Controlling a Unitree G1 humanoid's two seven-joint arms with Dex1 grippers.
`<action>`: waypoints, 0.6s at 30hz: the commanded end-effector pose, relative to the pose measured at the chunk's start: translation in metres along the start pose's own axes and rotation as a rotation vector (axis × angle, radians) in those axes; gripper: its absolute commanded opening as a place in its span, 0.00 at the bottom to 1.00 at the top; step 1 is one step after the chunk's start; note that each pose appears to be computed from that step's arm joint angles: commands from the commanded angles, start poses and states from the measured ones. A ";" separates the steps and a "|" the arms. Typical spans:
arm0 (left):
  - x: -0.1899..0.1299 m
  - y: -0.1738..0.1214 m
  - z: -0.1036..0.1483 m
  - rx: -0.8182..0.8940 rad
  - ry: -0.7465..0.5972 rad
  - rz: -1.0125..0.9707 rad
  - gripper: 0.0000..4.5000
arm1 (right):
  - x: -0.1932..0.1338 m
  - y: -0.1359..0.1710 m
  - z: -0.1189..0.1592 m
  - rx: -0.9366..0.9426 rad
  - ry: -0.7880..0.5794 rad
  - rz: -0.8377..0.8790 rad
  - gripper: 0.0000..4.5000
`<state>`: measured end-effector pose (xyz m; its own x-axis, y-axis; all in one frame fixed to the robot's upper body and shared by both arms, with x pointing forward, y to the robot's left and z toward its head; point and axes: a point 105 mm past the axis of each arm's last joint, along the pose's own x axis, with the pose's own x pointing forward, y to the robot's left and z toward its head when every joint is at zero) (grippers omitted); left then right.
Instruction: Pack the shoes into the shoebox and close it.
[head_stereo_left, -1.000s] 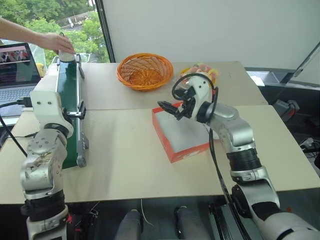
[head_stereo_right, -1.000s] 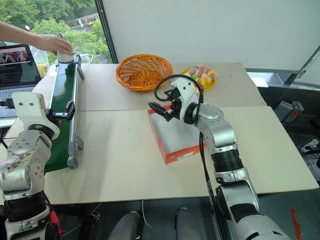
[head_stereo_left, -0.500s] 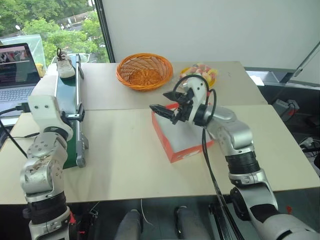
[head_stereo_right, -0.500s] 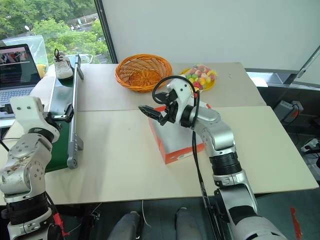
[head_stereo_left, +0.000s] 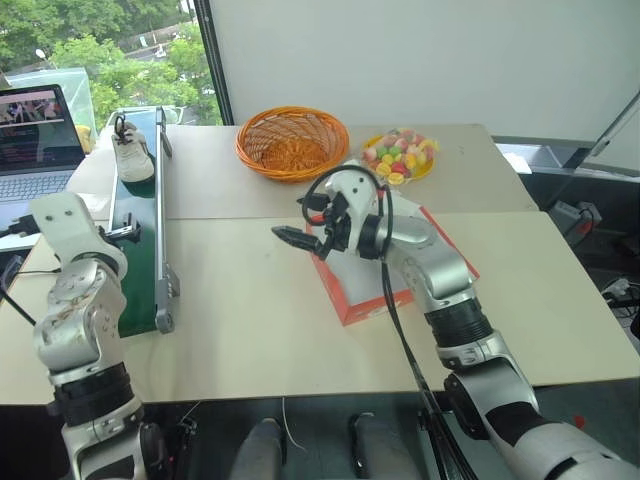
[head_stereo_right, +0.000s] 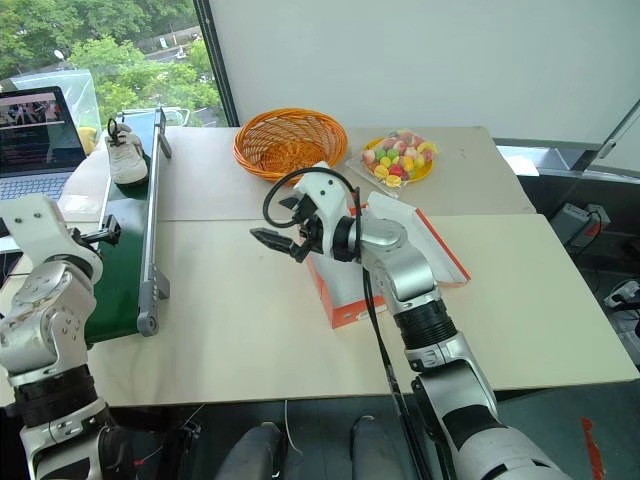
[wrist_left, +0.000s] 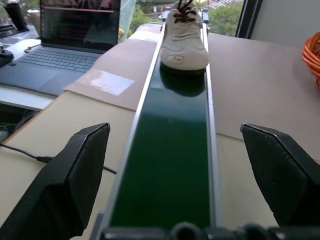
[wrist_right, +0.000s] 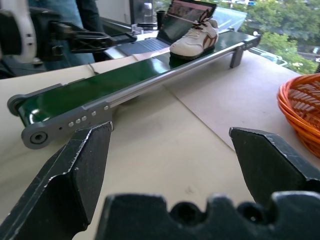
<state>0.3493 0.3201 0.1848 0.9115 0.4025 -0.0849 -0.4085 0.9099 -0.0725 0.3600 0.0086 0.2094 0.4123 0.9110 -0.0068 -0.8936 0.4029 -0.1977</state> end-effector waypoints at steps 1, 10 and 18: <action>0.008 -0.003 0.004 0.014 0.035 -0.021 1.00 | 0.000 0.007 0.035 -0.081 -0.115 0.037 0.99; 0.034 0.007 0.016 0.019 0.075 0.011 1.00 | -0.008 0.025 0.043 -0.044 -0.164 0.104 0.99; 0.054 0.008 0.017 -0.003 0.086 0.037 1.00 | -0.013 0.031 0.041 -0.032 -0.149 0.112 0.99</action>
<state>0.3942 0.3470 0.1784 0.8845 0.4025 -0.2359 -0.4312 0.8983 -0.0840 0.3273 0.0143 0.2302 0.2960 0.9522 0.0750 -0.9294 0.3052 -0.2073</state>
